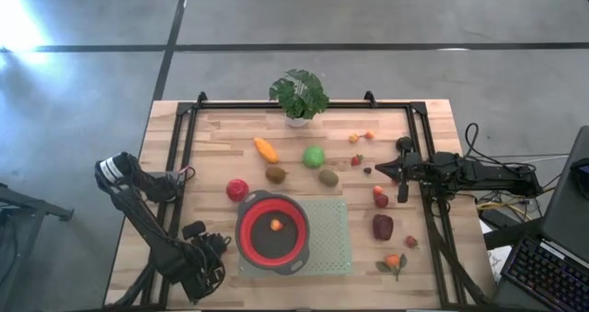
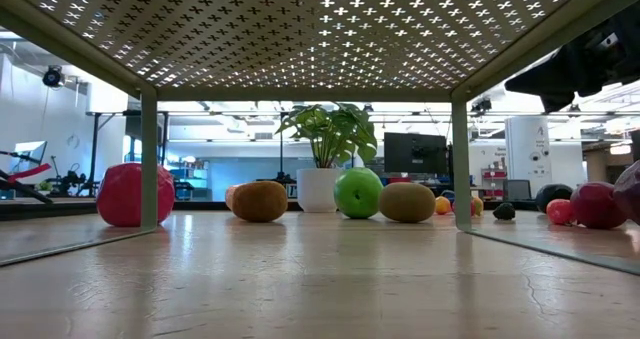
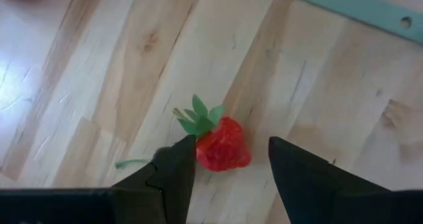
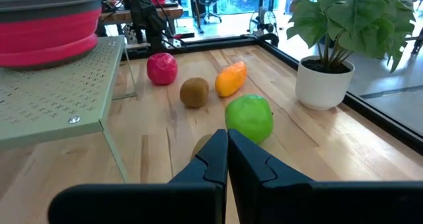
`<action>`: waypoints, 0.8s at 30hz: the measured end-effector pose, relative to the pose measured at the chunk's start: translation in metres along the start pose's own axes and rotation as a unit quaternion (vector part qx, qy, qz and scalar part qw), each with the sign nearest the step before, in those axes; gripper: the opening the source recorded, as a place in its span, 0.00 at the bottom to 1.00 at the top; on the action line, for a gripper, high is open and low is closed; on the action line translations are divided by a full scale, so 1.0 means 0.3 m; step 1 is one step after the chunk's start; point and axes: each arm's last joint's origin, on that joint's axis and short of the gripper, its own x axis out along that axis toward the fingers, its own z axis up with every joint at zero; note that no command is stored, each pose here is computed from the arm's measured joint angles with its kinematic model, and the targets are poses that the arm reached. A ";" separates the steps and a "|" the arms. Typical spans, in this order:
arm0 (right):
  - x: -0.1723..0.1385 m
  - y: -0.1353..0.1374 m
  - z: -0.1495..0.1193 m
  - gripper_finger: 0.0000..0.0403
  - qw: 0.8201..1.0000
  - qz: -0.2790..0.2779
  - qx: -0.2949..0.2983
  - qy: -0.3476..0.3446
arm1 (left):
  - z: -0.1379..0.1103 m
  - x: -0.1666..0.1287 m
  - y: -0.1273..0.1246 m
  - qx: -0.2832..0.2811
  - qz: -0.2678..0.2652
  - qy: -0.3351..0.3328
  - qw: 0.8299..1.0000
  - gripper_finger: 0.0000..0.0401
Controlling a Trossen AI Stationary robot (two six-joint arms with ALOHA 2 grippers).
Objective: Pick & Place Fruit
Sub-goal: Put the strawberry into the red strainer
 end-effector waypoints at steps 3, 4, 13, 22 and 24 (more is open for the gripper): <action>0.000 0.000 0.000 0.02 1.000 0.000 0.000 0.000 | 0.004 0.003 0.000 -0.003 -0.001 0.001 1.000 0.49; 0.000 0.000 0.000 0.02 1.000 0.000 0.000 0.000 | 0.004 0.006 0.001 -0.004 -0.002 0.001 1.000 0.49; 0.000 0.000 0.000 0.02 1.000 0.000 0.000 0.000 | -0.016 0.059 0.013 -0.010 -0.020 0.009 1.000 0.49; 0.000 0.000 0.000 0.02 1.000 0.000 0.000 0.000 | -0.026 0.083 0.030 -0.005 -0.016 0.010 1.000 0.49; 0.000 0.000 0.000 0.02 1.000 0.000 0.000 0.000 | -0.029 0.092 0.034 -0.006 -0.017 0.010 1.000 0.49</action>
